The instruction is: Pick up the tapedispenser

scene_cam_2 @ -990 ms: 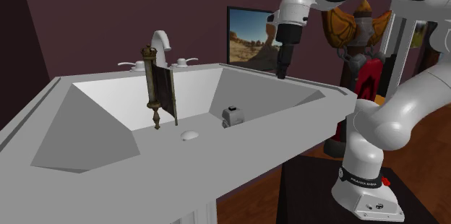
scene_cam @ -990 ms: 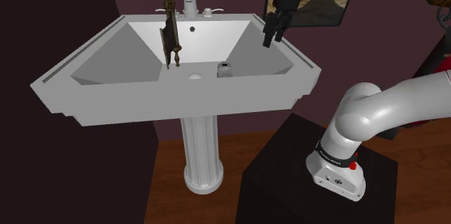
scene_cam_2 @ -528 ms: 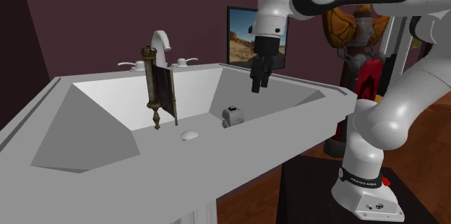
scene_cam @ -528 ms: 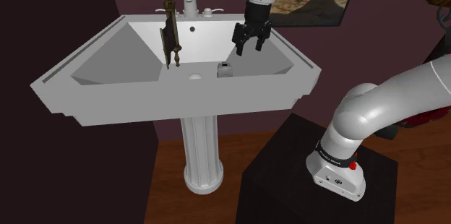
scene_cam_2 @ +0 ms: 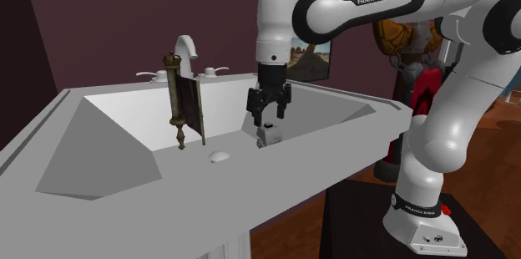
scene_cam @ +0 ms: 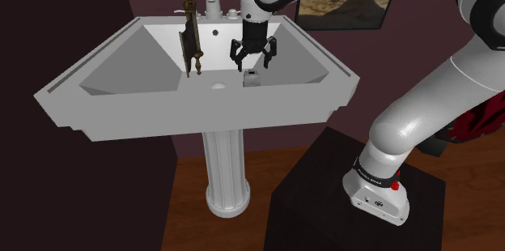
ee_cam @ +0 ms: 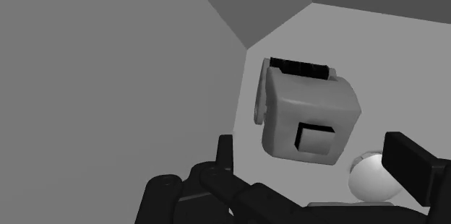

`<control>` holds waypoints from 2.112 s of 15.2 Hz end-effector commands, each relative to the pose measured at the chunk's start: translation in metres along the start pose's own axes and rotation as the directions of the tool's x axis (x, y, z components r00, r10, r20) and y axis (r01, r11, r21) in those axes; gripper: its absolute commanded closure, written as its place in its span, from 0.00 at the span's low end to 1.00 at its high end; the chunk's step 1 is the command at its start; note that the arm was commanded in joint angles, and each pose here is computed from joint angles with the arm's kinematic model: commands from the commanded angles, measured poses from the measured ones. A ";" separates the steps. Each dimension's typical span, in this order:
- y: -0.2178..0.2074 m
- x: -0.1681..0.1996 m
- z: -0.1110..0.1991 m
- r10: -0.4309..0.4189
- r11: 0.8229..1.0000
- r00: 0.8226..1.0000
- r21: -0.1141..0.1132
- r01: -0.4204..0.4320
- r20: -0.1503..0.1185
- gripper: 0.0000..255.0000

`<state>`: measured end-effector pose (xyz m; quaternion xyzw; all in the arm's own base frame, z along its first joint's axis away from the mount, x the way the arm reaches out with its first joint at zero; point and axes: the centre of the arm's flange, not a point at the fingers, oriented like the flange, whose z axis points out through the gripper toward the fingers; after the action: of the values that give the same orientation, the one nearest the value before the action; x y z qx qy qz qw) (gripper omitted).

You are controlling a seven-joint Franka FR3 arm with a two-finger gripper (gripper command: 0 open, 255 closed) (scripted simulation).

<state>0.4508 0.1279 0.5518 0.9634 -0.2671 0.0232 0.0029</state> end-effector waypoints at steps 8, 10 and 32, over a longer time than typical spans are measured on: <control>-0.005 0.003 0.041 0.023 1.000 1.000 -0.003 -0.023 0.001 0.00; -0.005 0.003 0.040 0.023 1.000 1.000 -0.003 -0.023 0.001 1.00; -0.006 0.006 -0.033 0.023 1.000 1.000 -0.003 -0.023 0.001 1.00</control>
<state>0.4581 0.1298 0.5794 0.9602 -0.2784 0.0222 0.0039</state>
